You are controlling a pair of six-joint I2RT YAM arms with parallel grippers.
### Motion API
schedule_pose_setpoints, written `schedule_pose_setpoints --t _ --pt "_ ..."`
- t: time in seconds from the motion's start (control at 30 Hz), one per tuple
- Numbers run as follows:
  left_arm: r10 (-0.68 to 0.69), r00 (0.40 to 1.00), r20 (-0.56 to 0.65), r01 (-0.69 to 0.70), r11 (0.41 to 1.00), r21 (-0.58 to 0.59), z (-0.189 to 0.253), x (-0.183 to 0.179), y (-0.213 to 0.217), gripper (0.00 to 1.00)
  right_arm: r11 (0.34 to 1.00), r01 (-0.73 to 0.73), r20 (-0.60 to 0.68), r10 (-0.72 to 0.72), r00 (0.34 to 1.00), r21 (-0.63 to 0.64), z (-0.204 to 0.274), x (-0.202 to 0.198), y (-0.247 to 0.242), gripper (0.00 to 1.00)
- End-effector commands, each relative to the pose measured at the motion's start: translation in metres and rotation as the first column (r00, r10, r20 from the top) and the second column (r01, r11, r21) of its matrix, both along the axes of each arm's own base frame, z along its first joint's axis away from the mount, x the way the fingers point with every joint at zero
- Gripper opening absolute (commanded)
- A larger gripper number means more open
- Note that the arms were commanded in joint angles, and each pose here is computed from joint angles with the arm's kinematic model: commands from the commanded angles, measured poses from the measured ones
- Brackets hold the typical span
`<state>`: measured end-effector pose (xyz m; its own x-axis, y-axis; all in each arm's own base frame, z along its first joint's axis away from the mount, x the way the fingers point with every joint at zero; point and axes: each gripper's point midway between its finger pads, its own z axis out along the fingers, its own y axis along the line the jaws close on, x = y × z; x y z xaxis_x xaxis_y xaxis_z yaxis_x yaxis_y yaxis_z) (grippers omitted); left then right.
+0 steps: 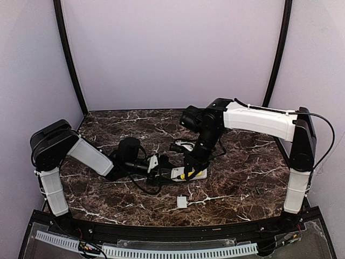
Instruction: Unload the batteries from the remote control
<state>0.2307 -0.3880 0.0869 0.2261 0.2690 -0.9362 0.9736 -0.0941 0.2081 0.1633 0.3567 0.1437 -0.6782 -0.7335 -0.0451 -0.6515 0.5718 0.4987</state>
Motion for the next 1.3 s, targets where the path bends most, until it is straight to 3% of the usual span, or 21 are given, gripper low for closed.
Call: schedule_pose_setpoints --t 0.0,0.43,0.7,0.9,1.2,1.27 --pt "0.015 0.999 0.049 -0.012 0.998 -0.057 0.021 0.011 -0.007 0.20 0.997 -0.033 -0.020 0.034 0.999 0.065 0.011 -0.013 0.008 0.00" --pt "0.055 0.998 0.038 -0.054 0.998 -0.031 0.027 0.011 0.000 0.20 0.989 0.130 0.137 -0.140 0.981 0.075 0.029 0.041 -0.016 0.00" --pt "0.240 0.971 0.009 -0.240 0.971 0.005 0.041 0.025 0.020 0.18 0.964 0.229 0.226 -0.255 0.940 0.136 0.042 0.067 -0.035 0.00" --pt "0.385 0.923 -0.019 -0.383 0.922 0.064 0.046 0.033 0.042 0.16 0.929 0.326 0.296 -0.366 0.883 0.175 0.054 0.093 -0.056 0.00" --pt "0.599 0.790 -0.132 -0.581 0.800 0.152 0.052 0.038 0.078 0.03 0.834 0.501 0.356 -0.552 0.754 0.231 0.055 0.132 -0.090 0.00" --pt "0.675 0.721 -0.160 -0.649 0.738 0.185 0.052 0.044 0.090 0.01 0.819 0.528 0.366 -0.574 0.733 0.226 0.050 0.136 -0.094 0.00"
